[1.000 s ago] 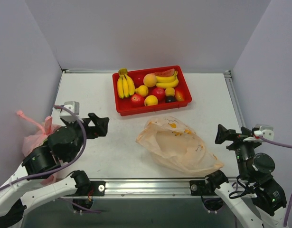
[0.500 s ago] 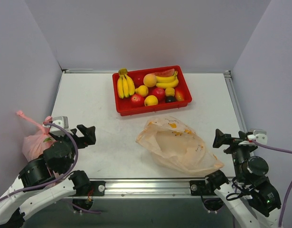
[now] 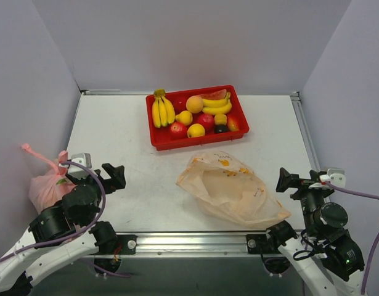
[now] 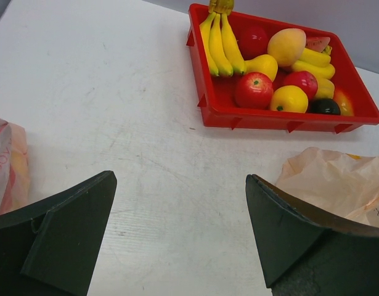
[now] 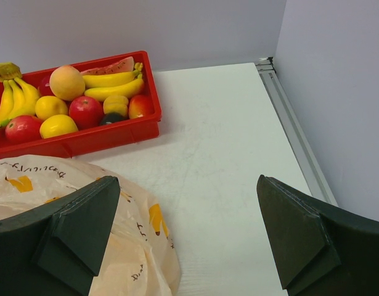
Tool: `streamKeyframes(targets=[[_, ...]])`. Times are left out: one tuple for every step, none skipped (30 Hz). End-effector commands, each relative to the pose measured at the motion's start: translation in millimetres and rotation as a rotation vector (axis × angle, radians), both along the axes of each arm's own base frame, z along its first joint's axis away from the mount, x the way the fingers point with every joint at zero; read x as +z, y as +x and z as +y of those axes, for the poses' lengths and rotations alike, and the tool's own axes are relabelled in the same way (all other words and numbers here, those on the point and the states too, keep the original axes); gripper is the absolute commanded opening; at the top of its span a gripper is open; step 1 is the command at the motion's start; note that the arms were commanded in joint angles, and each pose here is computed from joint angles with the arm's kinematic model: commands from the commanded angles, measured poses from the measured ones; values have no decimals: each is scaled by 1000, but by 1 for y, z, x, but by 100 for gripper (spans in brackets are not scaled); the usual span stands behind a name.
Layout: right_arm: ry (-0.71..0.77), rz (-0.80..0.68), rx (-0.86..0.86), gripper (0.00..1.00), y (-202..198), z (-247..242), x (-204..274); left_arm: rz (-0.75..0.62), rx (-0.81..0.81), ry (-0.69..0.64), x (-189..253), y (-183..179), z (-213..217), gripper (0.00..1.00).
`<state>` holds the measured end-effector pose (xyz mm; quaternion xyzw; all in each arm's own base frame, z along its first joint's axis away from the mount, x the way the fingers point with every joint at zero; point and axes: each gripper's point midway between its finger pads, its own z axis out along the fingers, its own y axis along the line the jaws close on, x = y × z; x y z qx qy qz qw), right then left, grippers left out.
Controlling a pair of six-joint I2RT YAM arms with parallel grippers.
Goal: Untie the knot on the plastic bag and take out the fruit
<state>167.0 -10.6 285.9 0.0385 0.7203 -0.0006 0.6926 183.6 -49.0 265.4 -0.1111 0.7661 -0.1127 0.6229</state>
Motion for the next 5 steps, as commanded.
streamKeyframes(targets=[[-5,-17,-10,100,2,-1,5,-12,34,-14,3,1,6,97],[-4,-16,-7,100,3,0,5,-13,35,-13,4,1,6,97],[-6,-15,-4,100,3,0,6,-13,35,-13,4,1,6,97],[-8,-14,-3,100,3,1,6,-13,37,-13,4,1,6,97],[-8,-13,-3,100,4,1,6,-11,37,-11,4,1,6,97]])
